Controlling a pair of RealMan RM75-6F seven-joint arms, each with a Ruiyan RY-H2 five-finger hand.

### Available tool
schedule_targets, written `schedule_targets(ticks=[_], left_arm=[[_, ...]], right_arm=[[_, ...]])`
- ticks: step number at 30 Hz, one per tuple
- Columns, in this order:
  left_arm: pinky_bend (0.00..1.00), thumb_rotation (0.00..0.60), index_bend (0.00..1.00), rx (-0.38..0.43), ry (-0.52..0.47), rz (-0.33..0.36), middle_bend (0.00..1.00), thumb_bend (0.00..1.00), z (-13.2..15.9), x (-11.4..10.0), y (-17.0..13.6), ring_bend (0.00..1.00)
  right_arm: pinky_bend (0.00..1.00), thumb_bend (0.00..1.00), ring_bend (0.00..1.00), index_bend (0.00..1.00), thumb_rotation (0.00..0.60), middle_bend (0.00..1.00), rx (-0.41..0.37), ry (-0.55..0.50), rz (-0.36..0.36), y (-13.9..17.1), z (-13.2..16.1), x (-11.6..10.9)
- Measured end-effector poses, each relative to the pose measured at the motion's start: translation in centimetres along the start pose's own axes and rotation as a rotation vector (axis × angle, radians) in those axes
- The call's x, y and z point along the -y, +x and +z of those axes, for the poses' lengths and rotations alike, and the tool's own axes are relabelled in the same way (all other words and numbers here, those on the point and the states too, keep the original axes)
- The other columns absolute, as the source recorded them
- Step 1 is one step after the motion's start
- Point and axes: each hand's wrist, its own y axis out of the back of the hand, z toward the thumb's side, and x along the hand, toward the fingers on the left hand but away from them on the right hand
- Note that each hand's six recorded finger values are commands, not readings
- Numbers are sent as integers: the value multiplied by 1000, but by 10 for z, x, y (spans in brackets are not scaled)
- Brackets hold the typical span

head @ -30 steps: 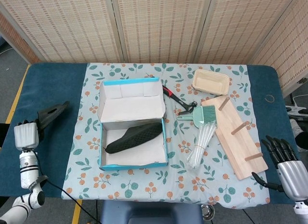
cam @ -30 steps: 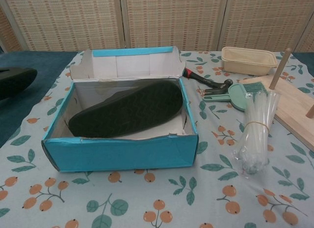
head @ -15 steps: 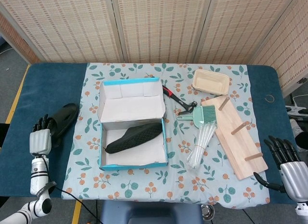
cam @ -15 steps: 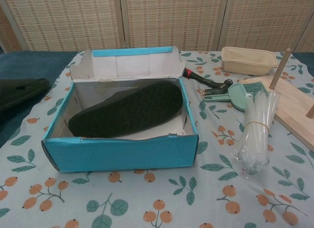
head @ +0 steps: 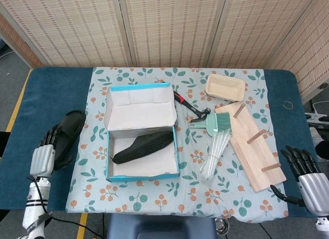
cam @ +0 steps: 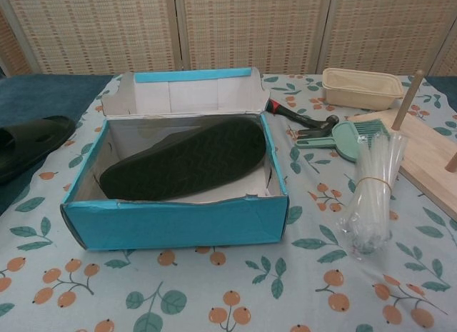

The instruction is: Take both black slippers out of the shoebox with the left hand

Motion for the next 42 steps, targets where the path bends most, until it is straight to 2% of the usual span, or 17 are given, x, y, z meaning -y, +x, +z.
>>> schedule_targets(ticks=[2,4,7,14,21,27,30,32,36,39,41,42], left_arm=[[223,598,0,54,-127,-36,2,310,24,-4,-6,3],[246,599,0,97,-215,-86,7,309,45,-5,-10,13],[265,600,0,148,-266,-168,20,308,72,3,-11,24],[170,600,0,208,-161,-288,25,306,119,35,0,19],[192,600,0,191,-94,-395,28,304,149,85,11,14],[232,600,5,183,-49,-423,50,305,156,107,20,52],[327,600,94,168,-15,-426,155,302,154,113,25,147],[393,600,193,155,6,-436,272,299,151,117,26,234],[454,600,352,136,9,-474,440,331,151,123,26,344],[507,600,473,135,12,-479,547,431,152,124,27,415],[545,600,600,130,11,-467,602,566,152,123,28,455],[553,600,627,129,11,-458,612,591,152,122,28,463]], right_arm=[[0,201,0,0,344,0,-6,-1,7,0,1,1],[0,201,0,0,345,0,-12,-1,11,0,3,1],[0,201,0,0,346,0,-14,-4,13,1,2,0],[0,201,0,0,345,0,-27,-24,15,5,3,-3],[0,201,0,0,345,0,-25,-37,7,9,-1,-9],[0,201,0,0,346,0,-19,-36,8,9,-4,-10],[0,201,0,0,345,0,-16,-36,5,9,-5,-11],[0,201,0,0,344,0,-13,-36,4,9,-5,-11],[0,201,0,0,346,0,-8,-33,3,7,-6,-10],[0,202,0,0,345,0,-7,-31,6,7,-6,-9],[0,202,0,0,345,0,-7,-30,5,7,-6,-9],[0,202,0,0,345,0,-6,-29,7,6,-6,-9]])
